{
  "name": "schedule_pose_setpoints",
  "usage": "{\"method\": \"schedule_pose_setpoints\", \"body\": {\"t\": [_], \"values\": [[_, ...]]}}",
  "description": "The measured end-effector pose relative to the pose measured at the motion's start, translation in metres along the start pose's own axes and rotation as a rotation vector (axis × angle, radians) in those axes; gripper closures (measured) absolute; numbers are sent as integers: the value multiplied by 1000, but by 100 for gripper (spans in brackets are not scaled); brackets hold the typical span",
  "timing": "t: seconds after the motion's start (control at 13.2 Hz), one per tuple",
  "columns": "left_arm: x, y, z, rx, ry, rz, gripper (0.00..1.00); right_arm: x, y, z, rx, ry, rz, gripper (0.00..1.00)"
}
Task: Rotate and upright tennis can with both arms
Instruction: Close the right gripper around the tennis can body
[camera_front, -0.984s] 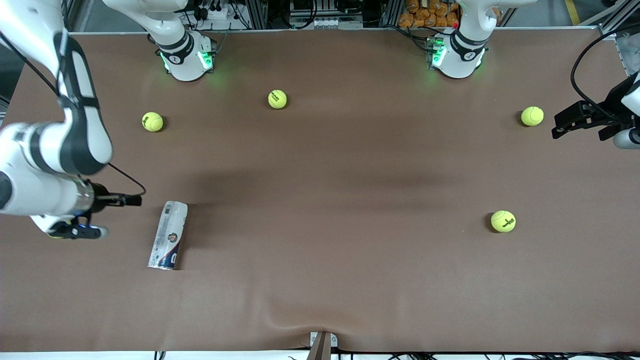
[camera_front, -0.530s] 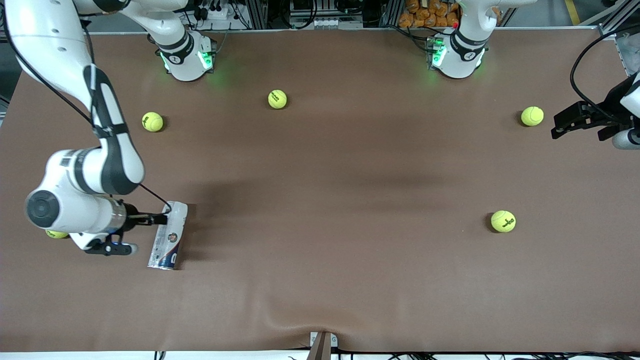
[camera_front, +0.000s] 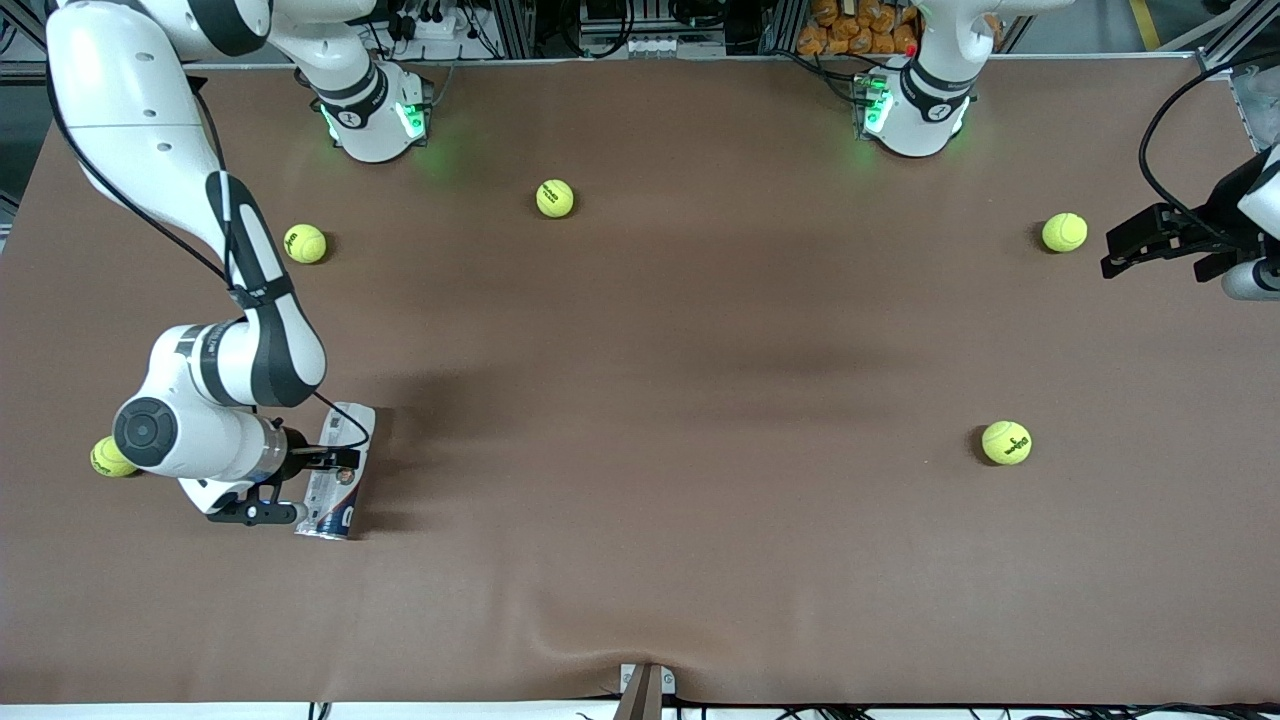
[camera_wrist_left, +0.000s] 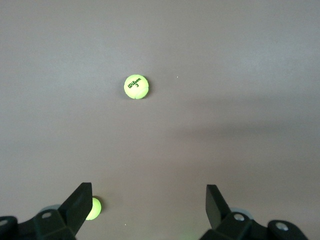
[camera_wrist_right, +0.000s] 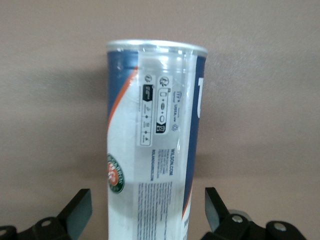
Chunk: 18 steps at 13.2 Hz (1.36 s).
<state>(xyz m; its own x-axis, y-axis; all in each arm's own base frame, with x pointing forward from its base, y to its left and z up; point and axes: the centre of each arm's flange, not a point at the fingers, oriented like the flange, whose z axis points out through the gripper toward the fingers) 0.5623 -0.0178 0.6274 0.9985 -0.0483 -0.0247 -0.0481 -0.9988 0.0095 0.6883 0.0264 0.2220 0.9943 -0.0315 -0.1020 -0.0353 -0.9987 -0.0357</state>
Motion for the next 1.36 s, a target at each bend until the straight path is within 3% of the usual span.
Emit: {"method": "schedule_pose_setpoints", "body": {"t": [0.38,0.68,0.91,1.14,1.36], "values": [[0,0,1,0,-1,0,0,-2,7,42,-7,-44,10,0],[0,0,1,0,-2,0,0,-2,8,44,-5,-46,13,0],[1,0,2,0,-3,0,0,-1,7,42,-2,-46,14,28],[1,0,2,0,-3,0,0,0,5,37,0,-52,-18,26],[1,0,2,0,-4,0,0,6,-6,2,5,-7,-170,26]]}}
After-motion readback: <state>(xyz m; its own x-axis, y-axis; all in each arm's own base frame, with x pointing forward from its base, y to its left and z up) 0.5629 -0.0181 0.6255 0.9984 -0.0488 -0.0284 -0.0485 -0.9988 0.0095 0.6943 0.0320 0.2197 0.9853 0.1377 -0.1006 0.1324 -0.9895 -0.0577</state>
